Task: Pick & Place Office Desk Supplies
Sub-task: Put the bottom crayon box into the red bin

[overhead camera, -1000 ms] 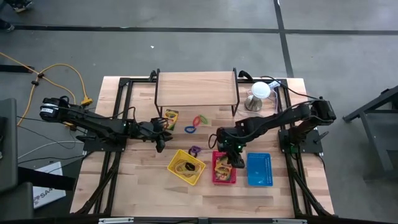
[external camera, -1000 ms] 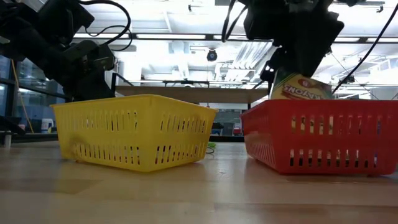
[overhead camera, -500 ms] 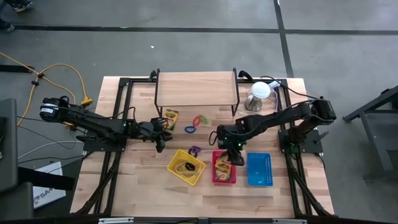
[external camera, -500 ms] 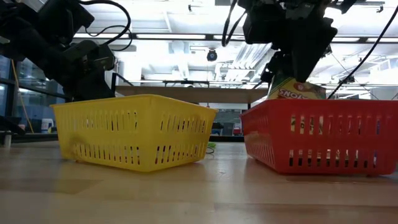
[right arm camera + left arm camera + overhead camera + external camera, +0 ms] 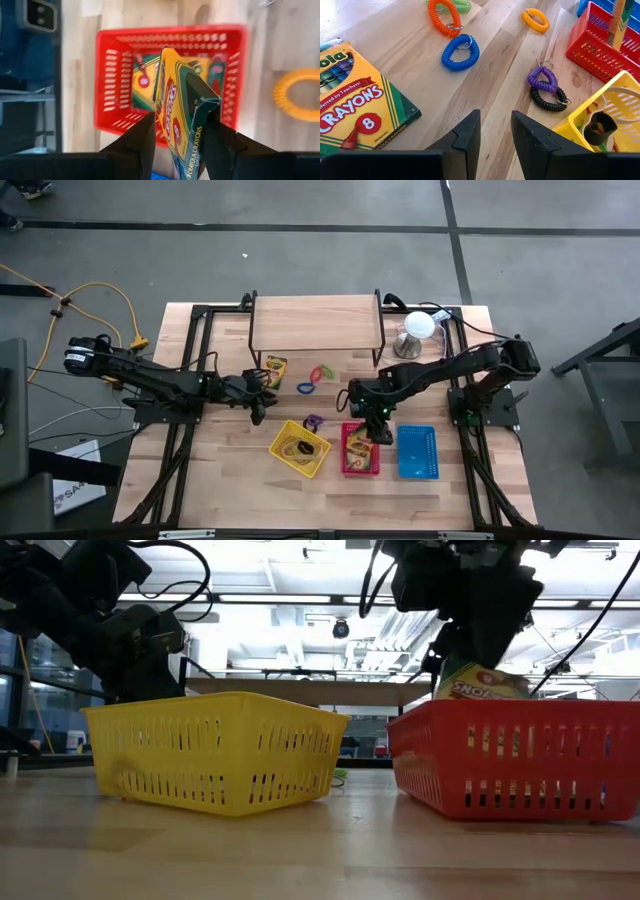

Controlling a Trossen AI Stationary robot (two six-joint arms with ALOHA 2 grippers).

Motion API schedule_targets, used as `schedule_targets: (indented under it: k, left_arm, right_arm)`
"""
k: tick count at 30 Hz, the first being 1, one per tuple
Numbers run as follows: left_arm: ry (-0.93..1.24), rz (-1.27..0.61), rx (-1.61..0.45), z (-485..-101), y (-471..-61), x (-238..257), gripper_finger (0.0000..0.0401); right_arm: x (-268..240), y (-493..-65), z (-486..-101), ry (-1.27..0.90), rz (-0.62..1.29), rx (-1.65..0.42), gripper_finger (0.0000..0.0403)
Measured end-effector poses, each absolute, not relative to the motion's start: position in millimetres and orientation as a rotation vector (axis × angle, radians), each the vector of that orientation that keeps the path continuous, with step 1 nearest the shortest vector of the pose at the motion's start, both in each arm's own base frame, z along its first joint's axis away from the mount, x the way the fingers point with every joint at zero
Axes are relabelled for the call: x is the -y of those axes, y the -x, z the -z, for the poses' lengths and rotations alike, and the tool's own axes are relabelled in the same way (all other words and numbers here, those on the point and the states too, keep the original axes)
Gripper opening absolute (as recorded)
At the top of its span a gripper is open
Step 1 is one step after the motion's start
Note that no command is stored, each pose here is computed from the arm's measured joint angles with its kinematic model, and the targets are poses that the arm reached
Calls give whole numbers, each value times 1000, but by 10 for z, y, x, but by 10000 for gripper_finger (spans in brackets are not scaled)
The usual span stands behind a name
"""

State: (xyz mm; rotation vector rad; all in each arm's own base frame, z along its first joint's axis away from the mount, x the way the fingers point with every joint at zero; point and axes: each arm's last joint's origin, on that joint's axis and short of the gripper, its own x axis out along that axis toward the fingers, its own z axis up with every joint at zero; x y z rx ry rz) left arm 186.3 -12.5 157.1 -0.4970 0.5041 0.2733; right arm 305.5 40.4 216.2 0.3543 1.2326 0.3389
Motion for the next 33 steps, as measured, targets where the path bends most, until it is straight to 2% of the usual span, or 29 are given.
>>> schedule_targets:
  k: [14, 21, 25, 33]
  left_arm:
    - [497, -273, -504, -1571, -1863, 125, 104]
    - [497, -273, -504, -1571, -1863, 126, 104]
    - [497, -273, -503, -1572, -1864, 126, 104]
    - [500, -270, -495, -1579, -1868, 126, 104]
  right_arm:
    - [-542, -3089, -2323, -328, -376, -1220, 128]
    - [-521, -3091, -2314, -279, -304, -1219, 128]
    - [-540, -3086, -2320, -322, -359, -1225, 128]
    - [-521, -3062, -2366, -302, -306, -1214, 128]
